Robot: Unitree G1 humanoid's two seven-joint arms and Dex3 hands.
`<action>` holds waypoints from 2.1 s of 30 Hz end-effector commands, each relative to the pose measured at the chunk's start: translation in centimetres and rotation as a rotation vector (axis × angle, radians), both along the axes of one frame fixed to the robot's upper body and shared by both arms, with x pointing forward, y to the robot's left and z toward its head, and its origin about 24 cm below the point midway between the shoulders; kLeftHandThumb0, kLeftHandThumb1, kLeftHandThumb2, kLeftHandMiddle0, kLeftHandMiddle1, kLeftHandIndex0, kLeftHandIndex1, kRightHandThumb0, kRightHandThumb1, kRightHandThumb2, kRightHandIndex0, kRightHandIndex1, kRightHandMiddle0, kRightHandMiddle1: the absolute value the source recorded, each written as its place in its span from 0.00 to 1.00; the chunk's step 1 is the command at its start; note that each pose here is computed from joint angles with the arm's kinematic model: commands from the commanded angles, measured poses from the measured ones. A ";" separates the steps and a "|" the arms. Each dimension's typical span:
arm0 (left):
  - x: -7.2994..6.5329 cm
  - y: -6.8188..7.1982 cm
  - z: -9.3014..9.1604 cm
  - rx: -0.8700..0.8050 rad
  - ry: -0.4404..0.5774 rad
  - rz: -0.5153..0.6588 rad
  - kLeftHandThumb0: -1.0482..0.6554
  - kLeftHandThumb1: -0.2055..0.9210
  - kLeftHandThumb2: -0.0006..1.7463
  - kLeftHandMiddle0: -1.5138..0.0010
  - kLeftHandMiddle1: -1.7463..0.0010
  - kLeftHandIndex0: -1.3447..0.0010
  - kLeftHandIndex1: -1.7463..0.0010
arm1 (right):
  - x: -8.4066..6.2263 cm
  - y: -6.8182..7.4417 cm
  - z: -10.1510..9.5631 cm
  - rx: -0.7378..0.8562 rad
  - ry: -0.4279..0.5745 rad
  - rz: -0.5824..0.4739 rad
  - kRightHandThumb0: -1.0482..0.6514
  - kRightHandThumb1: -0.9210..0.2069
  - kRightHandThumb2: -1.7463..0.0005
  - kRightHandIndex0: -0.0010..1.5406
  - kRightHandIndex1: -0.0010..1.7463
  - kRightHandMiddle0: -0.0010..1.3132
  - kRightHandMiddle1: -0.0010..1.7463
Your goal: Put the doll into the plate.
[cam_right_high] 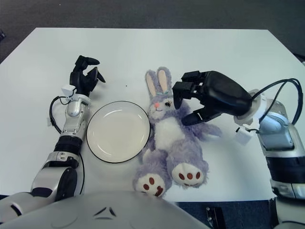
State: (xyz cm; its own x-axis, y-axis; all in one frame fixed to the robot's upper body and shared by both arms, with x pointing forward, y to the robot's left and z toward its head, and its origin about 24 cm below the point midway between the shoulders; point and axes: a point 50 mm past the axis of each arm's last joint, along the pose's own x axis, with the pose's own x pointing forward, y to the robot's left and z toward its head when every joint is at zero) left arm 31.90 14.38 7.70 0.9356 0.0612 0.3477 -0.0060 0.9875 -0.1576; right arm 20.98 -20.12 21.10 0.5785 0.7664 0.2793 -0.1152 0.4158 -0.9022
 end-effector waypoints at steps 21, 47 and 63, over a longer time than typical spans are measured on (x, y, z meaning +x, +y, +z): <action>-0.2 1.0 -2.2 -0.037 0.087 0.002 0.41 1.00 0.17 0.41 0.00 0.67 0.14 | 1.1 1.1 0.9 0.543 0.303 -0.006 0.52 0.00 0.72 0.32 0.51 0.10 1.00; 0.2 1.3 -1.9 -0.029 0.082 -0.009 0.41 1.00 0.17 0.40 0.00 0.67 0.14 | -0.7 2.7 2.1 0.349 0.580 0.348 0.41 0.00 0.69 0.48 0.02 0.14 1.00; -0.1 1.4 -1.7 -0.018 0.069 -0.017 0.41 1.00 0.17 0.39 0.00 0.67 0.14 | -3.0 5.2 1.0 0.364 0.504 0.258 0.36 0.00 0.55 0.38 0.01 0.52 0.22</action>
